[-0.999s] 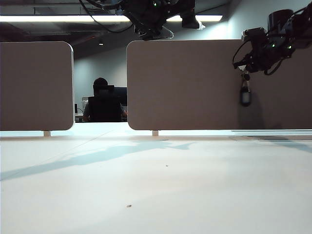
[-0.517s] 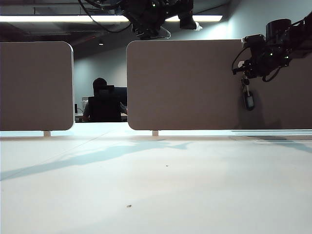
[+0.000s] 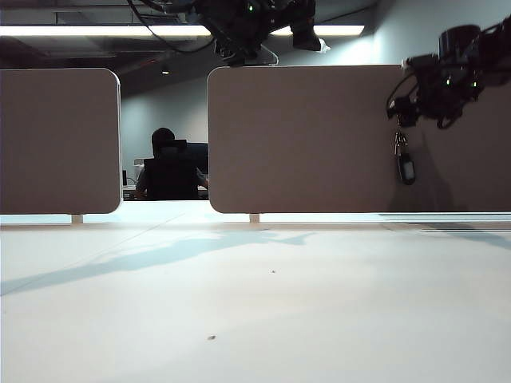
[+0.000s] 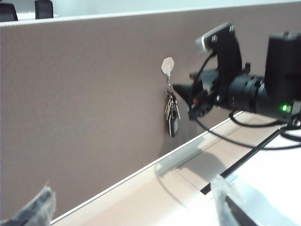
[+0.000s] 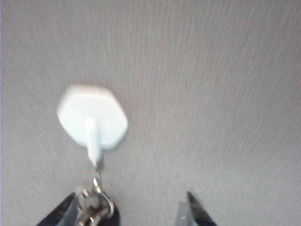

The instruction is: Hang the bunch of keys on the hook.

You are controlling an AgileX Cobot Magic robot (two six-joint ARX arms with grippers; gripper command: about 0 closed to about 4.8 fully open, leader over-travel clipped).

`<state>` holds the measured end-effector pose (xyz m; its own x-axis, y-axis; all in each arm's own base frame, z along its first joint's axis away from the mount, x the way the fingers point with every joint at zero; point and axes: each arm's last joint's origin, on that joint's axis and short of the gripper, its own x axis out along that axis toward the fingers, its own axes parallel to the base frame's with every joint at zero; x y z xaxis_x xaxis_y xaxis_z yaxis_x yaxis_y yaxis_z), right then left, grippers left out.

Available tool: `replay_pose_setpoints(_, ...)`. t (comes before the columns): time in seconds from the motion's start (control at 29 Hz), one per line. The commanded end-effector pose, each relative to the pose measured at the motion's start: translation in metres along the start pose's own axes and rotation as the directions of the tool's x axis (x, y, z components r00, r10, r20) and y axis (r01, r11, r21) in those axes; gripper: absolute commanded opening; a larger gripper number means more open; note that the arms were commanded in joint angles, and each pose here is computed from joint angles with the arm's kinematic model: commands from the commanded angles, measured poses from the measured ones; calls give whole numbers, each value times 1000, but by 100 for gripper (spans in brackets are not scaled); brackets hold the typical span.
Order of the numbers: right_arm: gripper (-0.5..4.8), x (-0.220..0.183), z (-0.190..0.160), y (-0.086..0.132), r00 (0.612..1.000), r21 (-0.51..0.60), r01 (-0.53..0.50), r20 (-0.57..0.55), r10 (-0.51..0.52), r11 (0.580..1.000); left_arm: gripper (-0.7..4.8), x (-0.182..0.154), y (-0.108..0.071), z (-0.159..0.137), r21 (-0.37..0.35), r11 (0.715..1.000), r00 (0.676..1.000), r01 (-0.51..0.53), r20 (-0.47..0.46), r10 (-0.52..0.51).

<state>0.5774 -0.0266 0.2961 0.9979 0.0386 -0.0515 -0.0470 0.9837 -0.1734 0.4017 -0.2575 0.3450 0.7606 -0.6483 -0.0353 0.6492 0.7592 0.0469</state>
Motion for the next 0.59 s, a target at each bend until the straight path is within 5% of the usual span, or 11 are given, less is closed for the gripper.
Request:
replay_pose_setpoints(0.03, 285, -10, 20, -2, 1000, -6, 3, -10, -3, 1000, 479, -12, 0, 18, 5, 1000, 1000, -15, 12, 15)
replay_pose_setpoints(0.14, 245, -20, 30, -1, 997, -5, -14, -80, 14, 1000, 479, -24, -1, 31, 3, 1000, 1000, -21, -7, 21)
replay_pose_setpoints(0.21, 58, -29, 38, 0, 991, 2, -35, -132, 35, 999, 444, -36, -2, 41, -1, 1000, 999, -21, -38, 21)
replay_pose_setpoints(0.24, -21, -33, 43, 2, 987, 0, -47, -153, 47, 999, 330, -45, 0, 47, -6, 1000, 998, -24, -66, 24)
replay_pose_setpoints(0.31, -5, -42, 54, 6, 982, 4, -62, -176, 62, 998, 55, -64, -2, 59, -14, 999, 991, -34, -131, 32)
replay_pose_setpoints(0.34, -5, -46, 61, 11, 982, 4, -74, -176, 73, 997, -14, -74, -3, 64, -16, 999, 987, -41, -157, 38)
replay_pose_setpoints(0.59, -5, -104, 142, 16, 994, -3, -99, -57, 99, 995, -6, -176, -7, 121, -20, 993, 968, -117, -225, 109)
